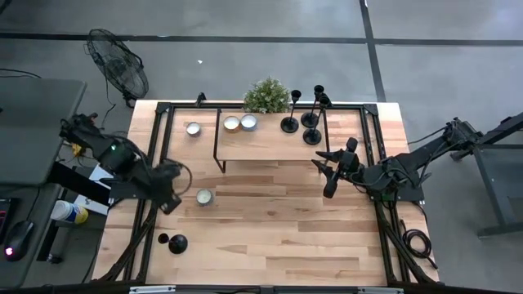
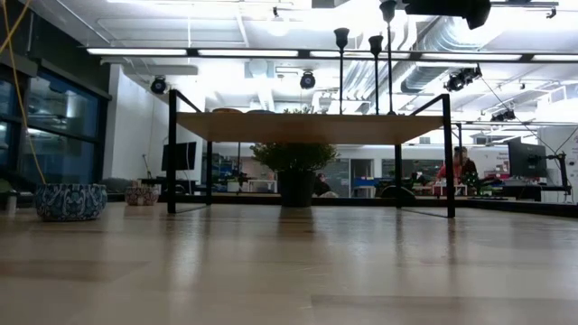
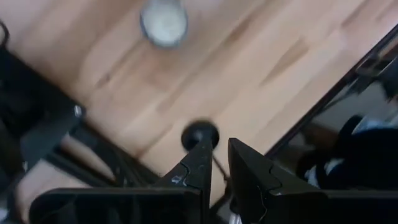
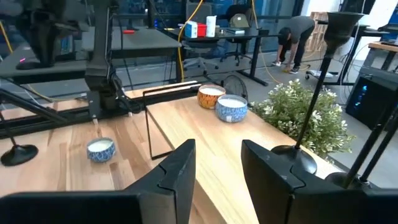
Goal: Pick & Place candle stick holders
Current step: Put the black candle holder on the shelf aligned with the black candle holder
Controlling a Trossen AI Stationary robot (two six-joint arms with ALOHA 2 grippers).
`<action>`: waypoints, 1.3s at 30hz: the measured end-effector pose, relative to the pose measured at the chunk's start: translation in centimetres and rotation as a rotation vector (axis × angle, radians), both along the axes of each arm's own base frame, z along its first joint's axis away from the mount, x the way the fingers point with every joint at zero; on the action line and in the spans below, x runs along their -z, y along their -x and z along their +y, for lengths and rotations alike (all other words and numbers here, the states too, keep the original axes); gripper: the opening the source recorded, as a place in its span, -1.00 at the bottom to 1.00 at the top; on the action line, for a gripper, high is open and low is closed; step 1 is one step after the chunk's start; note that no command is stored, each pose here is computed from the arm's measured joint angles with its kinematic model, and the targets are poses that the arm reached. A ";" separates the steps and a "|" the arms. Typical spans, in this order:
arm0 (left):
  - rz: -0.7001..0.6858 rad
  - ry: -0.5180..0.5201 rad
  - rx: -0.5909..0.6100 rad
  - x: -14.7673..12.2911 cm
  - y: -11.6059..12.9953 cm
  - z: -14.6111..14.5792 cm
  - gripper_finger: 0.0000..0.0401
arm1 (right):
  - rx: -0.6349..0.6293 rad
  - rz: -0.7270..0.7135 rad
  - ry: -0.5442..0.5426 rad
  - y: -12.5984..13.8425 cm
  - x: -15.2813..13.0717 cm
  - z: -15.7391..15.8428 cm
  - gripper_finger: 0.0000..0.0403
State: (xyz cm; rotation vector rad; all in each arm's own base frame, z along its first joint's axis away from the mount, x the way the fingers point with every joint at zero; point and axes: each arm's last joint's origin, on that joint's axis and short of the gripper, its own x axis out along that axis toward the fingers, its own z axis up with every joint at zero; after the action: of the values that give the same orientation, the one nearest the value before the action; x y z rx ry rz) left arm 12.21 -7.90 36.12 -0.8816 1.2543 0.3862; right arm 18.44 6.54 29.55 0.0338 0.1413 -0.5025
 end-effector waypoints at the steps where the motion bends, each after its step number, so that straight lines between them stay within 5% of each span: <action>1: 0.024 0.011 0.010 0.2 -0.1 -0.5 -0.75 | -0.002 0.001 0.000 0.0 0.0 0.0 -0.39; 10: 0.174 0.023 0.057 1.9 -1.1 -4.4 -0.70 | -0.055 0.016 0.009 -0.1 0.0 0.1 -0.39; 17: 0.213 0.035 0.060 2.5 -0.9 -6.2 -0.28 | -0.087 0.021 0.004 -0.1 0.0 0.2 -0.39; 22: 0.181 0.061 0.188 2.7 -0.7 -7.9 -0.08 | -0.107 0.027 0.003 -0.1 0.1 0.3 -0.39; 29: 0.199 -0.035 0.324 4.0 0.0 -10.1 -0.09 | -0.124 0.037 0.002 -0.1 0.2 0.3 -0.40; 39: 0.223 -0.116 0.309 4.9 -0.2 -10.8 -0.17 | -0.133 0.038 0.000 -0.1 0.2 0.3 -0.40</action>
State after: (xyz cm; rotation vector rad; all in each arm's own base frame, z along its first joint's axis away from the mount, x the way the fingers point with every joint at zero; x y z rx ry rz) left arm 12.45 -18.68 31.17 -0.5449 1.5318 0.3115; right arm 18.56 6.86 29.37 0.0150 0.1796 -0.3706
